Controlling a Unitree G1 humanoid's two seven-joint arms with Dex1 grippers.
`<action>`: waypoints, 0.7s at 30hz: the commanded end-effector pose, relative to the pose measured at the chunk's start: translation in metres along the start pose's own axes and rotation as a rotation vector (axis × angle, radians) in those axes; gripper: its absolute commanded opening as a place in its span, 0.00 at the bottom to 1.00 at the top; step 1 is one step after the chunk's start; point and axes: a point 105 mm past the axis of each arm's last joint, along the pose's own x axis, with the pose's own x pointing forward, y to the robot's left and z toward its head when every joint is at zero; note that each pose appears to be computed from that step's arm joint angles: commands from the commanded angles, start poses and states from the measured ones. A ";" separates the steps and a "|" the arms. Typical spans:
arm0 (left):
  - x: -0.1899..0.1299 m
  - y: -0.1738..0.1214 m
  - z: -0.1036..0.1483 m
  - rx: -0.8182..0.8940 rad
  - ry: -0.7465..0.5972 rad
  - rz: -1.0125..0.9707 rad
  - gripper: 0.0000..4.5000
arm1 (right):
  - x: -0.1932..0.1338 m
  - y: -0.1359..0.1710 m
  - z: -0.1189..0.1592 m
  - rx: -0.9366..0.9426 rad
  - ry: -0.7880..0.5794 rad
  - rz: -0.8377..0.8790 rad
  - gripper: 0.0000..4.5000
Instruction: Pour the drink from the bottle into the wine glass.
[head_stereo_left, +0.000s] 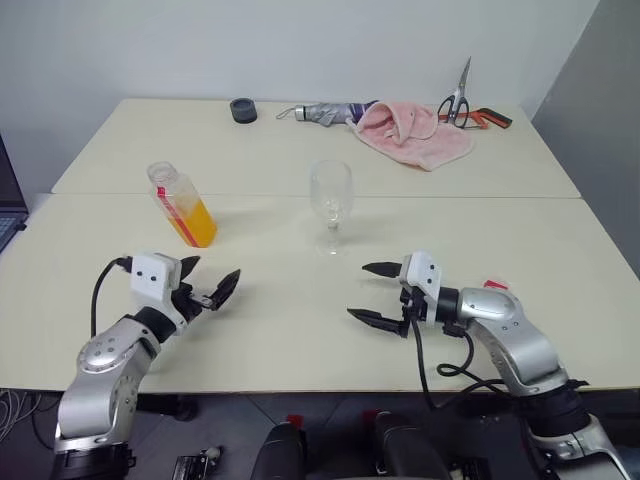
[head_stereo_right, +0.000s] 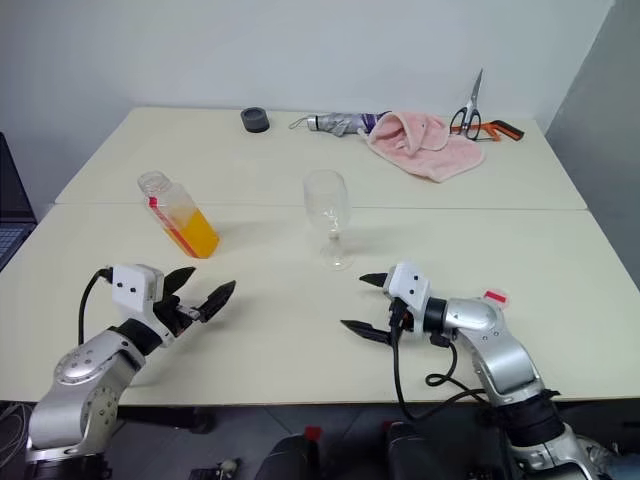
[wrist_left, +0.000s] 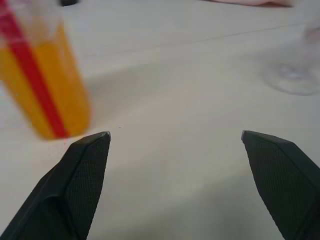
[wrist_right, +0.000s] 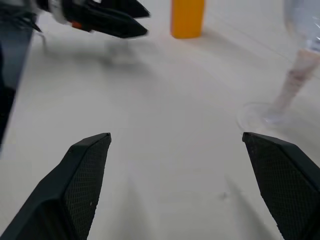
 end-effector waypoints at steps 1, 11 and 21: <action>-0.007 0.029 0.010 0.037 -0.061 0.156 1.00 | -0.004 0.003 0.023 -0.021 -0.060 0.028 1.00; 0.003 0.046 0.034 0.016 -0.129 0.176 1.00 | -0.003 -0.002 0.044 0.000 -0.108 0.021 1.00; 0.023 0.061 0.056 0.040 -0.150 0.165 1.00 | 0.002 -0.002 0.053 -0.019 -0.114 0.019 1.00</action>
